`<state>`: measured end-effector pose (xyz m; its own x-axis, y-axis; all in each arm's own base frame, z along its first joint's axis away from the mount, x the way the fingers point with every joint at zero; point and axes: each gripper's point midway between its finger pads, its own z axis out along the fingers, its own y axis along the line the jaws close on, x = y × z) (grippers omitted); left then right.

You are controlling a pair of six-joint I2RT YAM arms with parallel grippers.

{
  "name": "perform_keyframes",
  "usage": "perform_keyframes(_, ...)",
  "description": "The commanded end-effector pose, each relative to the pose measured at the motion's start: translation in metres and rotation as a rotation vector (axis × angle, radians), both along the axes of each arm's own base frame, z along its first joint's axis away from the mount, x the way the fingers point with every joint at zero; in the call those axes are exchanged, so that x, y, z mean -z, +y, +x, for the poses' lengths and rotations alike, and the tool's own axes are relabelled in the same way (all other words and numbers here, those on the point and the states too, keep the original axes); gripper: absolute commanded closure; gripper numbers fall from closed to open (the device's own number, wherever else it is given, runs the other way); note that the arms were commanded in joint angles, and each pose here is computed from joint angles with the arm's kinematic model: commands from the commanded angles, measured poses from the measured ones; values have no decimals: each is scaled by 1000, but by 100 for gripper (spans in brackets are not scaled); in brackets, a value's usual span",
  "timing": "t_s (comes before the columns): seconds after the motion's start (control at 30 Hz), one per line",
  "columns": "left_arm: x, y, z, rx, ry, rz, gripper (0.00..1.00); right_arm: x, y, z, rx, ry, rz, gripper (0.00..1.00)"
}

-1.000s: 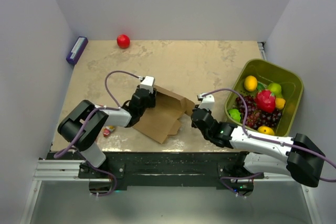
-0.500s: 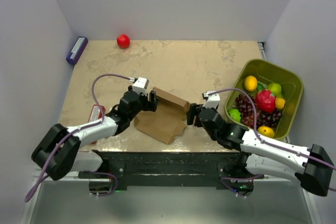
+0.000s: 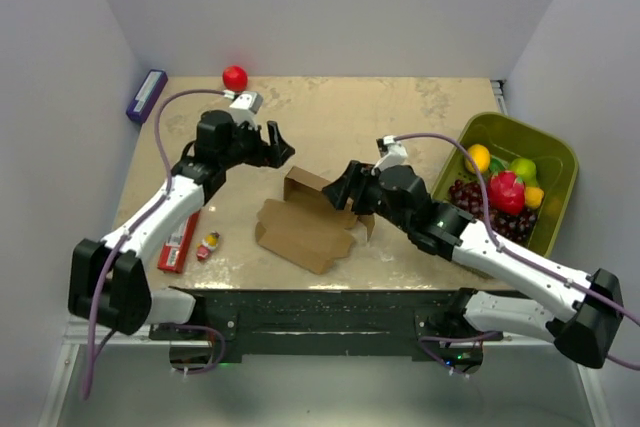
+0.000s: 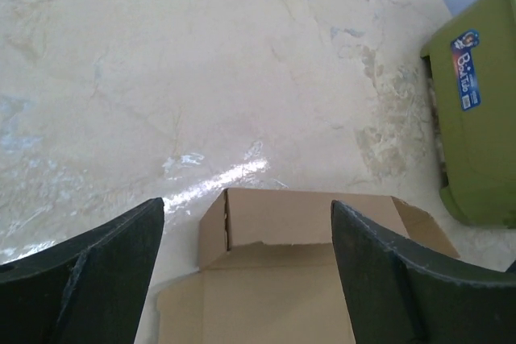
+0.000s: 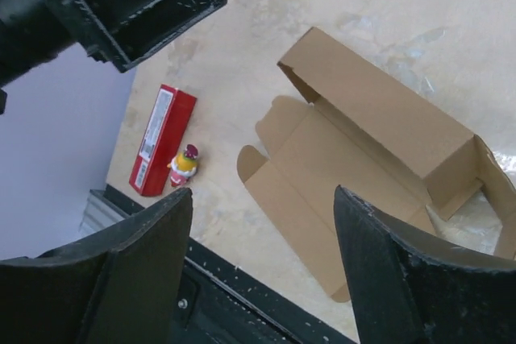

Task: Fold the paper box

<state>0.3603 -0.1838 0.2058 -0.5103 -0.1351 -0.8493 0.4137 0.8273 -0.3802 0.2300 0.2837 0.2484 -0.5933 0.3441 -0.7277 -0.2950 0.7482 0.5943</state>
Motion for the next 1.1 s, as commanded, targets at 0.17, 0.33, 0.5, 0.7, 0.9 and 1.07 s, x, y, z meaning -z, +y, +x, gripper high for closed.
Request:
perform_keyframes(0.17,62,-20,10,213,231,70,15,75,-27,27,57,241,102,37)
perform_keyframes(0.33,79,-25,14,243,280,61,19,84,-29,28,85,257,119,39)
perform_keyframes(0.5,89,-21,14,218,284,77,25,94,-32,31,109,273,116,39)
perform_keyframes(0.7,99,-16,6,202,304,88,37,104,-35,30,122,295,104,40)
perform_keyframes(0.9,117,-12,-7,203,357,98,46,107,-33,33,133,290,125,42)
perform_keyframes(1.07,122,-10,-16,203,366,98,57,113,-35,37,150,290,108,42)
